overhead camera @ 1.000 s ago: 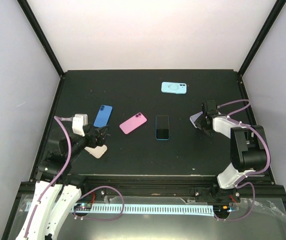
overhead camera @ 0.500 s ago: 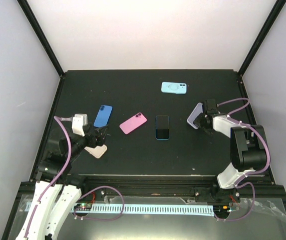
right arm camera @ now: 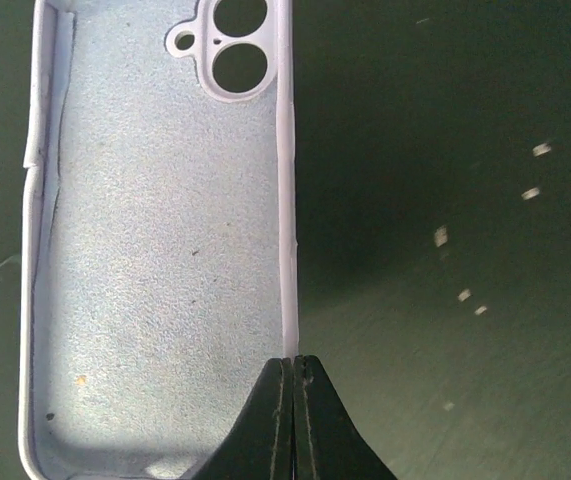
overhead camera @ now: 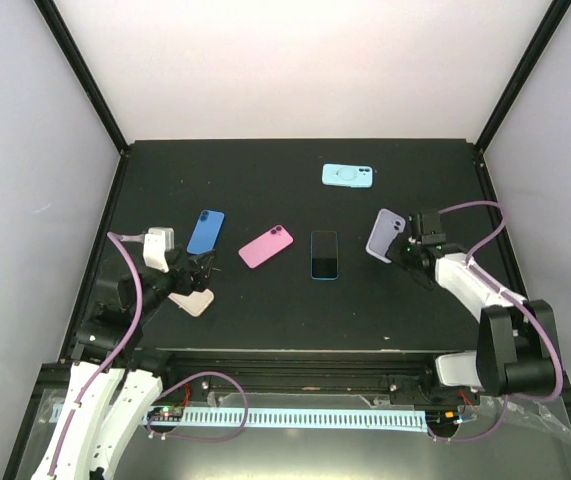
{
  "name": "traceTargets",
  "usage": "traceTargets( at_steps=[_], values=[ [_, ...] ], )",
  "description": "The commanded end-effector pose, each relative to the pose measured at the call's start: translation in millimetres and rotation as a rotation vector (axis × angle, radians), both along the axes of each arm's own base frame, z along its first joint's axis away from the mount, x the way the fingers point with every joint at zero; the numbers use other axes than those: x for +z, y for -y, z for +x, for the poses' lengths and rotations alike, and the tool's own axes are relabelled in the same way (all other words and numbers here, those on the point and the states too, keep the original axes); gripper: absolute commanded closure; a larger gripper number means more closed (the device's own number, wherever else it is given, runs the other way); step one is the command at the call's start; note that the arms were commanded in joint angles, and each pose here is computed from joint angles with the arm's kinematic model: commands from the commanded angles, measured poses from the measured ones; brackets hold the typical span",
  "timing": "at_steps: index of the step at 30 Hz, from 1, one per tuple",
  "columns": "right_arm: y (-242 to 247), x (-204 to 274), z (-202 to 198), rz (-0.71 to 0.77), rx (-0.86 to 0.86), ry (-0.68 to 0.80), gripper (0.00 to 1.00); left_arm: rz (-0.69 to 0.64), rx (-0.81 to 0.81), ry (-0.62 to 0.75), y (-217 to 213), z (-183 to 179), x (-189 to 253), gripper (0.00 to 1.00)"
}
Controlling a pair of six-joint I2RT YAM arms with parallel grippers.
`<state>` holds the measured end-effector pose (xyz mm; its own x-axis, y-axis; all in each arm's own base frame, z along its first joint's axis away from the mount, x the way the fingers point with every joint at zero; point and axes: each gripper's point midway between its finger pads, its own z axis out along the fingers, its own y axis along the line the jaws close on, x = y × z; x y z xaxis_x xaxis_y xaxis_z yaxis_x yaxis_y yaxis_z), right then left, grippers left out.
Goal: Put the phone into the phone case
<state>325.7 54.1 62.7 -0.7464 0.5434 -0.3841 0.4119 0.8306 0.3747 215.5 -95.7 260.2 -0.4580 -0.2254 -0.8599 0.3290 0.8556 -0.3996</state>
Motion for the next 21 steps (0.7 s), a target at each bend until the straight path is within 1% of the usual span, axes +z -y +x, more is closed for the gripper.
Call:
traceTargets(
  at_steps=[1, 4, 9, 15, 21],
  values=[
    [-34.0, 17.2, -18.8, 0.024, 0.173, 0.046, 0.99, 0.012, 0.02, 0.043, -3.9, 1.4, 9.8, 0.01],
    [-60.1, 25.8, -37.5, 0.029, 0.258, 0.064, 0.99, 0.015, 0.026, 0.032, -4.6, 2.3, 7.9, 0.01],
    [-111.2, 31.7, -70.7, 0.079, 0.388, 0.081, 0.99, 0.015, 0.03, 0.031, -5.3, 2.8, 7.6, 0.01],
    [-164.2, 20.0, -112.6, 0.112, 0.524, 0.049, 0.99, 0.016, 0.035, 0.027, -6.0, 3.2, 6.8, 0.01],
    [-201.7, 3.4, -136.9, 0.084, 0.621, -0.004, 0.99, 0.018, 0.043, 0.02, -7.1, 4.2, 5.3, 0.01]
  ],
)
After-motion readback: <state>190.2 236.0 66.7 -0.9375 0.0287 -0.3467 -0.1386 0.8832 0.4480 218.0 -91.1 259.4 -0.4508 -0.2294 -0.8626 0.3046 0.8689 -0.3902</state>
